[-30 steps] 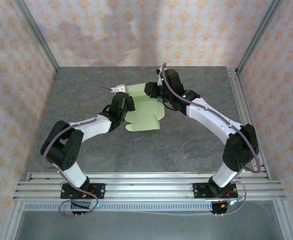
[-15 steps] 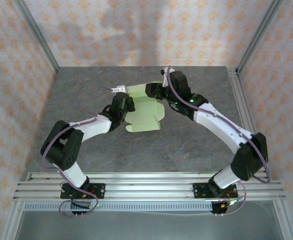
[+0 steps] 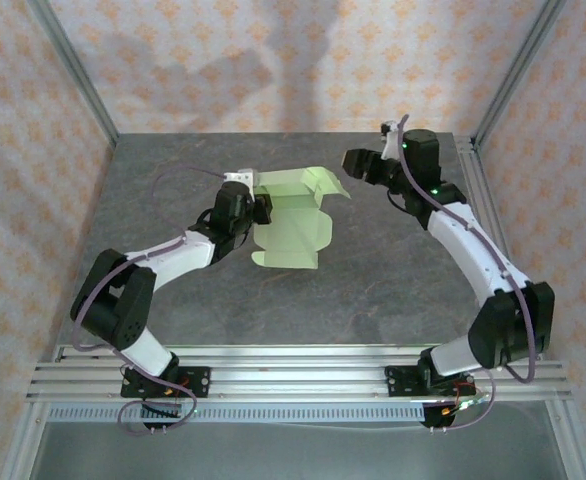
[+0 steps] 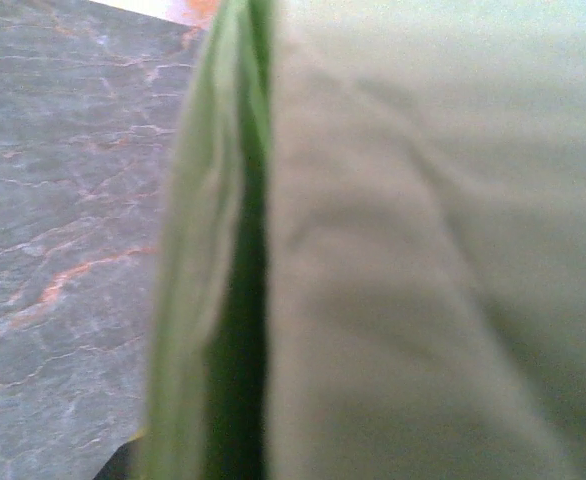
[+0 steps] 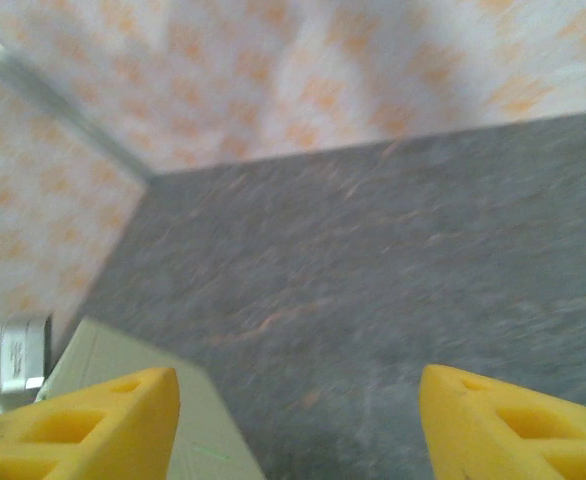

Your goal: Fold the paper box

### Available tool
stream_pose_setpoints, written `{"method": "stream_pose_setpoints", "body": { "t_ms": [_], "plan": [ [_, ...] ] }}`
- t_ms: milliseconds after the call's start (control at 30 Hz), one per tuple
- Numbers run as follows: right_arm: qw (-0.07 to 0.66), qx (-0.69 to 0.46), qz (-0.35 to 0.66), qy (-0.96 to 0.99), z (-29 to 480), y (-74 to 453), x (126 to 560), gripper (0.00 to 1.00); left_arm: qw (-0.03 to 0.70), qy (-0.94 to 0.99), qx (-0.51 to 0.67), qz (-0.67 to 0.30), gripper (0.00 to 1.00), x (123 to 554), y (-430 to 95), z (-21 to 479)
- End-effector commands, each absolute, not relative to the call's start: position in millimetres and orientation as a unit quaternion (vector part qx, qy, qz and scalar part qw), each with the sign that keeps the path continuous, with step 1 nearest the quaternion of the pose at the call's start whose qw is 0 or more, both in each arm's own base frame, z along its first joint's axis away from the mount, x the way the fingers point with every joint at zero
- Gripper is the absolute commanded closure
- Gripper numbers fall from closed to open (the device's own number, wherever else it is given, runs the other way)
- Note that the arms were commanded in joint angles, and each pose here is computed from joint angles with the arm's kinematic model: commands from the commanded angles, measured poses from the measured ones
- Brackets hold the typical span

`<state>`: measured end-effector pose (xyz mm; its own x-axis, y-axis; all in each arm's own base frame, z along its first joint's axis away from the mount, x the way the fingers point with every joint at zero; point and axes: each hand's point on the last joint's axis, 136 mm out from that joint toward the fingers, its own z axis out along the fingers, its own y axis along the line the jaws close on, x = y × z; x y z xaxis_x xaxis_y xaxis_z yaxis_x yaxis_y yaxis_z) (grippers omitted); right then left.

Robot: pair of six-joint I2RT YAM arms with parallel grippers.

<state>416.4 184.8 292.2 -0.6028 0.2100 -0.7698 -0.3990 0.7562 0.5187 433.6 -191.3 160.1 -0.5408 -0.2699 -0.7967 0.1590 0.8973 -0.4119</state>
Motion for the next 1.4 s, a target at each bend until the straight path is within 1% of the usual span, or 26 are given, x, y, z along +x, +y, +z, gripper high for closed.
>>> {"method": "stream_pose_setpoints", "body": {
  "t_ms": [0, 167, 300, 500, 867, 1000, 1100, 1267, 1367],
  "plan": [
    [0.406, -0.153, 0.439, 0.787, 302.1, 223.4, 389.1, 0.4, 0.498, 0.828, -0.024, -0.256, 1.0, 434.3, -195.6, 183.8],
    [0.389, -0.204, 0.446, 0.78, 293.1, 241.5, 373.5, 0.52, 0.492, 0.831, -0.023, -0.26, 1.0, 439.8, -199.5, 187.4],
    [0.383, -0.247, 0.427, 0.781, 282.5, 253.2, 360.9, 0.57, 0.483, 0.836, -0.022, -0.258, 1.0, 442.8, -201.3, 183.0],
    [0.39, -0.293, 0.393, 0.78, 265.7, 264.0, 353.0, 0.58, 0.467, 0.847, -0.028, -0.254, 1.0, 444.2, -201.2, 176.7],
    [0.404, -0.286, 0.321, 0.808, 248.5, 266.1, 371.0, 0.57, 0.455, 0.847, -0.015, -0.274, 1.0, 449.1, -213.1, 175.1],
    [0.414, -0.273, 0.283, 0.821, 244.1, 263.3, 381.6, 0.61, 0.452, 0.847, -0.011, -0.278, 1.0, 448.9, -215.6, 174.5],
    [0.432, -0.275, 0.249, 0.822, 244.5, 265.4, 386.9, 0.63, 0.452, 0.847, -0.01, -0.279, 1.0, 447.6, -215.7, 174.4],
    [0.475, -0.282, 0.198, 0.81, 250.1, 272.9, 394.3, 0.63, 0.449, 0.847, -0.008, -0.283, 1.0, 446.7, -217.7, 174.2],
    [0.494, -0.292, 0.173, 0.801, 251.5, 277.9, 397.1, 0.66, 0.45, 0.847, -0.006, -0.284, 1.0, 447.6, -219.2, 176.5]
  ]
}}
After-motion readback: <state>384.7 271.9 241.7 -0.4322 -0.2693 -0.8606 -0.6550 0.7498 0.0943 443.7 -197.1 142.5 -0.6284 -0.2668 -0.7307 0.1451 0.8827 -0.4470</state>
